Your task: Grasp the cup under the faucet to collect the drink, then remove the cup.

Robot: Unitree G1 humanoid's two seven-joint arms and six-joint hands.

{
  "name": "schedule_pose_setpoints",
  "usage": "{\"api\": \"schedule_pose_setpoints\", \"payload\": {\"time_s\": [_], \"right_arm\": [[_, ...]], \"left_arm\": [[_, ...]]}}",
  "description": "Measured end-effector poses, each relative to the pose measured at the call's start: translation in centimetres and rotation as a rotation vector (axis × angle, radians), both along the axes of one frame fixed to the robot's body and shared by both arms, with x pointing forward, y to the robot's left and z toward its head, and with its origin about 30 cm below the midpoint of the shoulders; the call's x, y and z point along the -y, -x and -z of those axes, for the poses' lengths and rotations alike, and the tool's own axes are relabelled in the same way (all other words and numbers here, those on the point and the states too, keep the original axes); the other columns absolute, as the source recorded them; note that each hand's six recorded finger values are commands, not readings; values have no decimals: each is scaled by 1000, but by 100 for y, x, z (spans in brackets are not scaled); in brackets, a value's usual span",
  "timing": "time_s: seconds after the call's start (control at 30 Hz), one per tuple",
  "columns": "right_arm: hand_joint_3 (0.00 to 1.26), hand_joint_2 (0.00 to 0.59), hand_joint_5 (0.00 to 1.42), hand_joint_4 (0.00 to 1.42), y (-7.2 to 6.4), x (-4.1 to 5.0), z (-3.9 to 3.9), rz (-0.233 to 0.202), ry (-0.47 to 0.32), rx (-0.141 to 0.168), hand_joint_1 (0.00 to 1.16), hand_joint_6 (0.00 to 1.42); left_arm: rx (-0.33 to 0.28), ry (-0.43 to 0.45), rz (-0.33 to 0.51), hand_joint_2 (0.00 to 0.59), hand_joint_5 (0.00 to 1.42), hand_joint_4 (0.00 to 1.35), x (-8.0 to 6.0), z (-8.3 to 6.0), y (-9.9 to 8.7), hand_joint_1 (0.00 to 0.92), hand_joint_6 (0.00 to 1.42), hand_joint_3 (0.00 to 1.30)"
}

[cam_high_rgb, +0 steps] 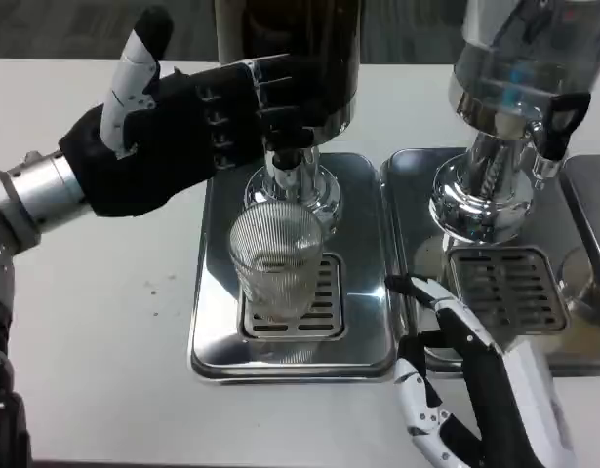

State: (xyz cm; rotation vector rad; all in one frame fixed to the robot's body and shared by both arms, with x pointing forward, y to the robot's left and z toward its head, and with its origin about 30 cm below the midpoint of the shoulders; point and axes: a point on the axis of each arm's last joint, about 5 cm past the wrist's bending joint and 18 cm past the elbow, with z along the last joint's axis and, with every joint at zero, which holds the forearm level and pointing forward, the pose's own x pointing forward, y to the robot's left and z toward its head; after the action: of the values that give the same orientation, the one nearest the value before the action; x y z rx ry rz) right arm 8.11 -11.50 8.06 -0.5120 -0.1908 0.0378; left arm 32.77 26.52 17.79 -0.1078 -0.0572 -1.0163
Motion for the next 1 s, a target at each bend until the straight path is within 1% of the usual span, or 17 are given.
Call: {"api": "schedule_pose_setpoints", "payload": {"time_s": [0.17, 0.4, 0.5, 0.73, 1.0], "right_arm": [[275, 563, 195, 185, 8, -2, 3, 4, -3, -4, 448, 367], [276, 563, 195, 187, 17, -22, 12, 3, -20, -11, 447, 366], [276, 566, 195, 187, 18, -27, 18, 2, -24, -14, 445, 366], [276, 567, 195, 187, 18, -31, 32, 0, -24, -21, 429, 378], [276, 570, 195, 187, 20, -29, 40, 0, -25, -26, 424, 380]], "left_arm": [[3, -1, -3, 65, 134, 114, 23, 2, -11, 0, 90, 221], [67, -33, 11, 66, 148, 132, 107, -21, -40, 0, 90, 240], [97, -48, 13, 61, 152, 136, 112, -37, -41, 0, 90, 252], [138, -91, 29, 59, 153, 136, 120, -70, -42, 0, 90, 254], [199, -131, 46, 52, 152, 136, 124, -111, -36, 0, 90, 254]]}}
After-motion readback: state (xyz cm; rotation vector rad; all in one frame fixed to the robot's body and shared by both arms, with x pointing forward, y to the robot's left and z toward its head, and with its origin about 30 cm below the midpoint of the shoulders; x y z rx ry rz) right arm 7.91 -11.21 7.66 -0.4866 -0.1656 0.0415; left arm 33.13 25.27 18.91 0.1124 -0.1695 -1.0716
